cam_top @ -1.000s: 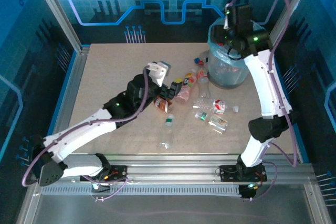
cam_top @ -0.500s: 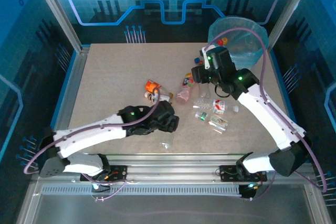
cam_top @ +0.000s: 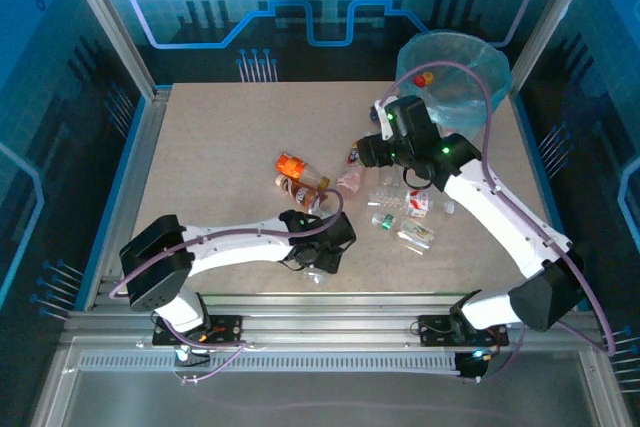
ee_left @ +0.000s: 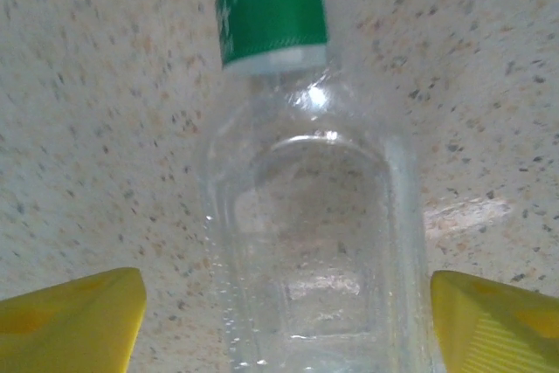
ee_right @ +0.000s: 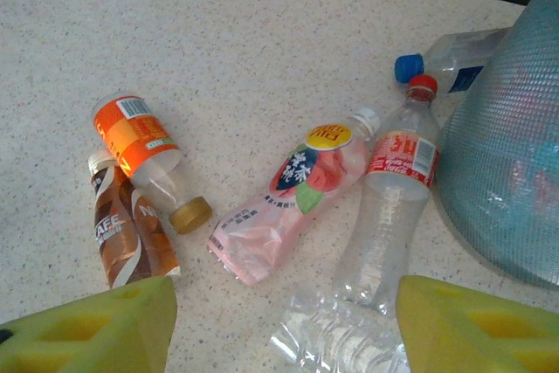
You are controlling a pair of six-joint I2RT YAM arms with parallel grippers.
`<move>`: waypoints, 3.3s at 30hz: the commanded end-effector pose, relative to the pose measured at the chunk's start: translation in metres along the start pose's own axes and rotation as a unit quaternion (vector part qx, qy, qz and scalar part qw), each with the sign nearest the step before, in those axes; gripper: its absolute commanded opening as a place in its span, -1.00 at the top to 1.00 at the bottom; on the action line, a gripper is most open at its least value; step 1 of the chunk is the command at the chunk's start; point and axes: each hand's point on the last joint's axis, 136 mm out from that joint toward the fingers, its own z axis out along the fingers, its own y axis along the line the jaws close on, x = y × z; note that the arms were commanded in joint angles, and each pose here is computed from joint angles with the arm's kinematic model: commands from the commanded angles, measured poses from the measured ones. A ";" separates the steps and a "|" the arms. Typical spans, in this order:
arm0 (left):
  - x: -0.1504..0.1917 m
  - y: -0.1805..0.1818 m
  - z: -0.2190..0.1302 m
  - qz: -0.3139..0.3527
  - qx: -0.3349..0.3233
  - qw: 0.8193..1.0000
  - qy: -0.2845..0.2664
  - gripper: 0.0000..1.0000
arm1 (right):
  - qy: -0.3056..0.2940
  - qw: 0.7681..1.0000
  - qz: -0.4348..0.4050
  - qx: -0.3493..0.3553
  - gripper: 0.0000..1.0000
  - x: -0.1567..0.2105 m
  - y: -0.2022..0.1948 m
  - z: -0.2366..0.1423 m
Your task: Put the plastic bottles in the bin
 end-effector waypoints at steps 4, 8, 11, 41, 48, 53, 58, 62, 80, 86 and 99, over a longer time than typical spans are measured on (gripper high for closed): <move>0.018 -0.003 0.012 -0.017 0.015 0.999 0.029 -0.40 | -0.014 1.000 -0.002 -0.019 -0.37 -0.005 0.006 -0.008; 0.015 -0.003 0.008 -0.018 0.025 0.999 0.020 -0.21 | -0.013 1.000 -0.001 -0.020 -0.37 -0.006 0.006 -0.008; 0.007 0.002 -0.005 -0.014 0.022 1.000 -0.002 -0.11 | -0.014 1.000 0.000 -0.022 -0.37 -0.007 0.006 -0.011; -0.085 -0.009 -0.253 0.222 0.214 0.802 -0.512 1.00 | -0.111 0.887 -0.024 -0.448 -0.44 -0.037 0.132 -0.143; -0.087 -0.007 -0.251 0.222 0.203 0.803 -0.515 1.00 | -0.095 0.882 -0.052 -0.459 -0.21 -0.033 0.145 -0.145; -0.089 -0.004 -0.254 0.226 0.194 0.799 -0.522 1.00 | -0.088 0.882 -0.056 -0.459 0.13 -0.035 0.147 -0.143; -0.095 0.002 -0.264 0.220 0.175 0.794 -0.540 0.95 | -0.094 0.888 -0.061 -0.447 0.52 -0.043 0.144 -0.145; -0.105 0.008 -0.281 0.191 0.166 0.785 -0.565 0.57 | -0.115 0.897 -0.066 -0.421 0.68 -0.058 0.138 -0.150; -0.136 -0.006 -0.298 0.213 0.118 0.752 -0.613 -0.98 | -0.230 0.926 0.045 0.295 1.00 -0.211 -0.107 -0.137; -0.140 -0.004 -0.290 0.212 0.112 0.757 -0.608 -0.98 | -0.152 0.919 0.022 0.362 1.00 -0.207 -0.137 -0.082; -0.135 0.026 -0.269 0.168 0.107 0.780 -0.593 -0.98 | -0.028 0.933 0.066 0.354 0.90 -0.146 -0.179 0.024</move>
